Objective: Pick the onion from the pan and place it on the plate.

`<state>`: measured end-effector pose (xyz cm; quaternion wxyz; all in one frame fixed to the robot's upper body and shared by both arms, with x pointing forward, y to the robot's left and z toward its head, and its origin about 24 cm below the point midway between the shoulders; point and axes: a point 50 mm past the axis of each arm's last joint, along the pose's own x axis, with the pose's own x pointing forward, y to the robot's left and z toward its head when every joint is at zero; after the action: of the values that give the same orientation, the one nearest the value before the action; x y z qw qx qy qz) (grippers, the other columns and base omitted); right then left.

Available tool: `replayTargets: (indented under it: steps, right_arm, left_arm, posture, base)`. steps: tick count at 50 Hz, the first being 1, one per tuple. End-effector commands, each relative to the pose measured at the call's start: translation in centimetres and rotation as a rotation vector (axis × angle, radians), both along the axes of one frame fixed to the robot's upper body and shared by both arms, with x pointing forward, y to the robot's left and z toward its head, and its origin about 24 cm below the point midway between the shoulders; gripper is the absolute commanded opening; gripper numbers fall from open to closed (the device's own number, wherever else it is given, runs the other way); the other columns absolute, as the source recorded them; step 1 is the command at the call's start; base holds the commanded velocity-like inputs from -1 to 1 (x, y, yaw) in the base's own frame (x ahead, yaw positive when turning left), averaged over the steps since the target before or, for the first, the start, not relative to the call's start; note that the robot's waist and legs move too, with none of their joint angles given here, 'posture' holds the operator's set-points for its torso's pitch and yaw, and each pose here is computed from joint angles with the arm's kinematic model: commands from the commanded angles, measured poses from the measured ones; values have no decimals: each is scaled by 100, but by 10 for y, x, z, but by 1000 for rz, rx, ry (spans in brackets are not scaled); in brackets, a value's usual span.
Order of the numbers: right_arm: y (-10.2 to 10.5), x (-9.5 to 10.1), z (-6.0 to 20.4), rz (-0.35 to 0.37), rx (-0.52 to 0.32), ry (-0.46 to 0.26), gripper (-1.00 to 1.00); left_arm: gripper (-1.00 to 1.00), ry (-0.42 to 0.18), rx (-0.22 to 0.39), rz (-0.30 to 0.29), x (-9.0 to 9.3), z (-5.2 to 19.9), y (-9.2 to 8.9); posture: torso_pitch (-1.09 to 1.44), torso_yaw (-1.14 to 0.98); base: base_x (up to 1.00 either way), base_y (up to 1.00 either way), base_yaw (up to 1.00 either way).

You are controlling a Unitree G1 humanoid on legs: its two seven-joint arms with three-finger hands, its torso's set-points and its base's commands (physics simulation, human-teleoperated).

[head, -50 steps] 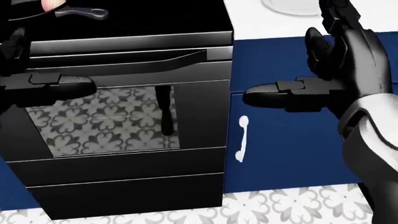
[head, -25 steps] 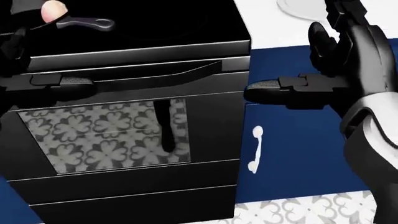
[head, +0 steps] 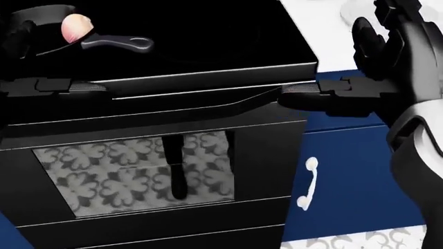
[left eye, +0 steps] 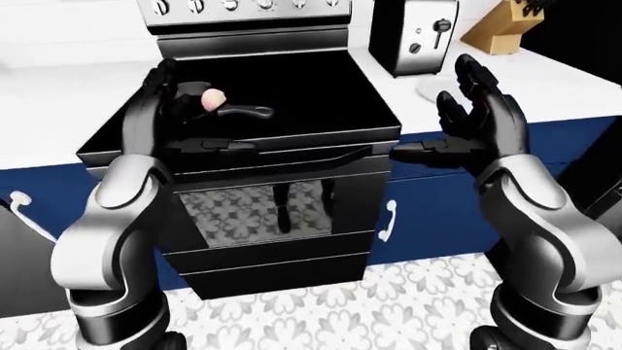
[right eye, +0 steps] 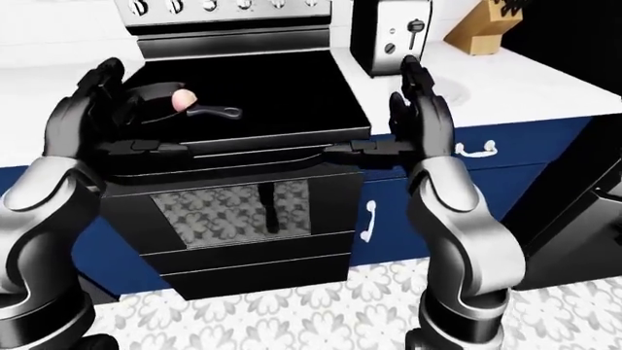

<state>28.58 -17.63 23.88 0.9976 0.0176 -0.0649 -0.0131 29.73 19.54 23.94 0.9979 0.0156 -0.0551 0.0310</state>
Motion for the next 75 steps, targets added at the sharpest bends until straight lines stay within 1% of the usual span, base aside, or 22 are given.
replayTargets:
  steps: [1,14,22,27,50,75]
  right_arm:
    - [2,-4,10,10,-4,-60,100]
    - [3,-2,11,11,-1,-64,100]
    - [3,-1,20,15,-3,-76,100]
    - [3,-1,23,17,-4,-80,100]
    - [3,-3,18,18,1,-74,100]
    - [5,-3,17,26,-1,-70,100]
  left_arm:
    - [100,-58,4,9,-3,11,1]
    - [100,-60,7,11,-3,12,2]
    - [100,-75,12,12,-4,21,1]
    - [100,-77,10,10,-3,21,1]
    - [100,-71,13,12,-5,18,1]
    - [100,-68,16,7,-4,16,0]
  posture:
    - [0,0]
    - [0,0]
    - [0,0]
    - [0,0]
    - [0,0]
    - [0,0]
  base:
    - [14,27,0]
    - [14,27,0]
    - [14,26,0]
    - [14,23,0]
    - [14,17,0]
    - [12,0,0]
